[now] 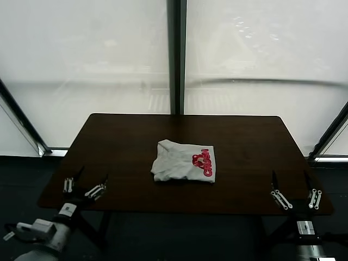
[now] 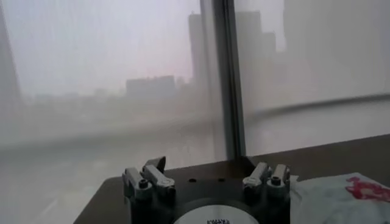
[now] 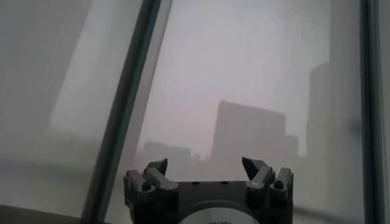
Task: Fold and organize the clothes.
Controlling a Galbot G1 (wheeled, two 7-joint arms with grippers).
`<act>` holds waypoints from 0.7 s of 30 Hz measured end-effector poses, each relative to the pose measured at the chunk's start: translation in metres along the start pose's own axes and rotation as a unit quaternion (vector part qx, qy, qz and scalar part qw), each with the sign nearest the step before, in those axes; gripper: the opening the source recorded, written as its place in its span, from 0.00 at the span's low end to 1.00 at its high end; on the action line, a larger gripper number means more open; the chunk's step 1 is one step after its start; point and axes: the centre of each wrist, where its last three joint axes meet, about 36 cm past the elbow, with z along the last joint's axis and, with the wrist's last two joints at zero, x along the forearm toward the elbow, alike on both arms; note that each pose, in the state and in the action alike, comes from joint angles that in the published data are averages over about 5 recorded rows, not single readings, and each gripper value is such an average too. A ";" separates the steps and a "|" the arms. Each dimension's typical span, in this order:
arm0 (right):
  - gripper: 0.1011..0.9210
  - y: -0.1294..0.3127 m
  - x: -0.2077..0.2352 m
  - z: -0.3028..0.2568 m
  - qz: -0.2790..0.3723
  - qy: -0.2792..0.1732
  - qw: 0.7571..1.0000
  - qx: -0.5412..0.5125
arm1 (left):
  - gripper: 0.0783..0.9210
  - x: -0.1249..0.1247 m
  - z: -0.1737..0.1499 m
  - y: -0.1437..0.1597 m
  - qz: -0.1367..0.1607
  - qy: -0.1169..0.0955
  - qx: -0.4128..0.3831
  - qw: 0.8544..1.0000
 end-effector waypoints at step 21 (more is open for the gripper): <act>0.98 0.013 0.037 0.006 -0.008 0.078 0.997 -0.020 | 0.98 0.039 0.010 -0.010 -0.002 0.056 0.015 0.998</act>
